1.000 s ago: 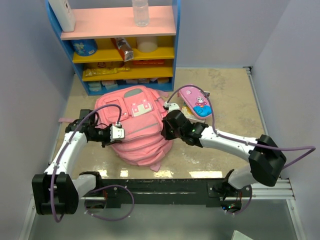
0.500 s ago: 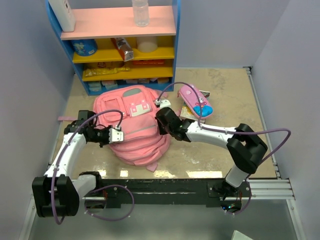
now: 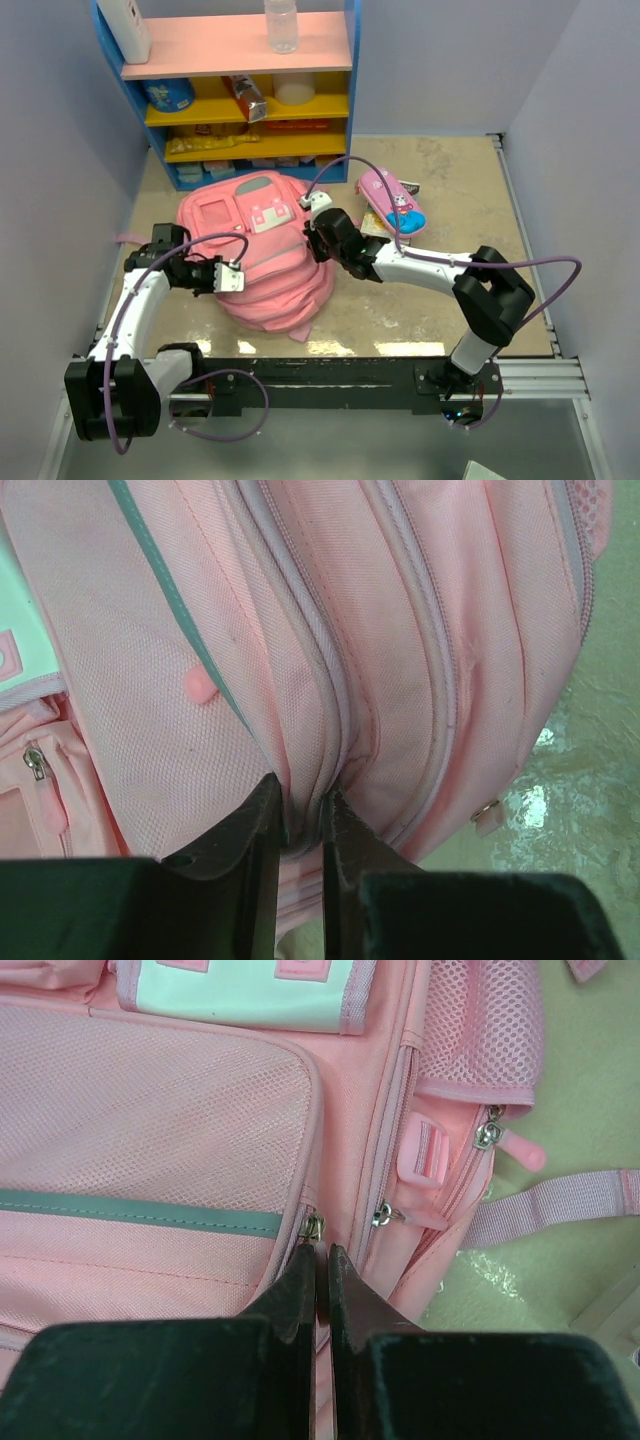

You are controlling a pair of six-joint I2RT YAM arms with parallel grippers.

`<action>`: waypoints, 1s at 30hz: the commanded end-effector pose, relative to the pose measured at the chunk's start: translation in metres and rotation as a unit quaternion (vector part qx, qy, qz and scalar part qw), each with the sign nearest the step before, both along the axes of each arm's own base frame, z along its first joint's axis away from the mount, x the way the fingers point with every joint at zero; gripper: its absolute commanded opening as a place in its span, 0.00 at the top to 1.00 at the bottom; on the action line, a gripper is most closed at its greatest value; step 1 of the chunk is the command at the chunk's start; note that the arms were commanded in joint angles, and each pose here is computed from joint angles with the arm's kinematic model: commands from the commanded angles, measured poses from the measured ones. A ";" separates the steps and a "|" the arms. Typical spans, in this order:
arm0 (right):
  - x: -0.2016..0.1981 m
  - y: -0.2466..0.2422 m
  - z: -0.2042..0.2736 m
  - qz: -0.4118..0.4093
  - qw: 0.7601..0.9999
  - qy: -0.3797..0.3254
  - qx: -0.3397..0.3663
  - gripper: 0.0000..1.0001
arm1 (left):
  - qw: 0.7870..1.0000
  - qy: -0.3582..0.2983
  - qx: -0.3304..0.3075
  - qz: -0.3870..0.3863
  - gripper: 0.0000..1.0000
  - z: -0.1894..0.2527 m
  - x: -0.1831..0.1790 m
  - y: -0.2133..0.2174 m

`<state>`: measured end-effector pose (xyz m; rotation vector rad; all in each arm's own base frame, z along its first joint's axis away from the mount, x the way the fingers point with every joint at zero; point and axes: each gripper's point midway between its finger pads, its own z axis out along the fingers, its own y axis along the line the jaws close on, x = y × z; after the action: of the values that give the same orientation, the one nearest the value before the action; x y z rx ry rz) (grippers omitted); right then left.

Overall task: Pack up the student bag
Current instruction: Zip the student bag at the center of the board.

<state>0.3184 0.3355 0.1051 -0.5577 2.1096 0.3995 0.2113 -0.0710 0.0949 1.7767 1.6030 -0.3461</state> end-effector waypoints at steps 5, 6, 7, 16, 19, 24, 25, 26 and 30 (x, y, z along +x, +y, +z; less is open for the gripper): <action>0.061 -0.017 0.077 -0.104 0.985 -0.110 0.079 0.68 | 0.999 0.012 0.051 0.011 0.77 -0.009 -0.006 0.021; 0.057 -0.021 0.072 -0.113 0.985 -0.101 0.082 0.64 | 0.998 0.024 0.041 0.030 0.68 -0.007 -0.005 0.020; 0.055 -0.025 0.068 -0.121 0.985 -0.095 0.080 0.58 | 0.999 0.026 0.028 0.036 0.65 0.001 0.000 0.016; 0.028 -0.056 0.035 -0.158 0.983 -0.051 0.077 0.53 | 0.979 0.134 -0.151 0.030 0.02 0.090 0.010 -0.039; 0.023 -0.058 0.024 -0.167 0.983 -0.029 0.077 0.53 | 0.975 0.153 -0.162 -0.007 0.00 0.098 -0.001 -0.072; 0.016 -0.055 0.014 -0.163 0.983 -0.005 0.084 0.54 | 0.987 0.099 -0.124 -0.022 0.00 0.075 0.003 -0.133; 0.014 -0.055 0.014 -0.161 0.983 -0.004 0.085 0.54 | 0.989 0.101 -0.109 -0.003 0.00 0.066 0.011 -0.135; 0.013 -0.056 0.012 -0.160 0.983 -0.001 0.086 0.55 | 0.989 0.088 -0.116 0.007 0.01 0.068 0.023 -0.140; 0.008 -0.057 0.008 -0.158 0.984 0.007 0.087 0.55 | 0.990 0.083 -0.094 0.066 0.02 0.048 0.044 -0.142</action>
<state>0.3315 0.2774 0.1028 -0.1512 2.1215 0.3490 0.2106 -0.2052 0.1459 1.6965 1.6484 -0.7406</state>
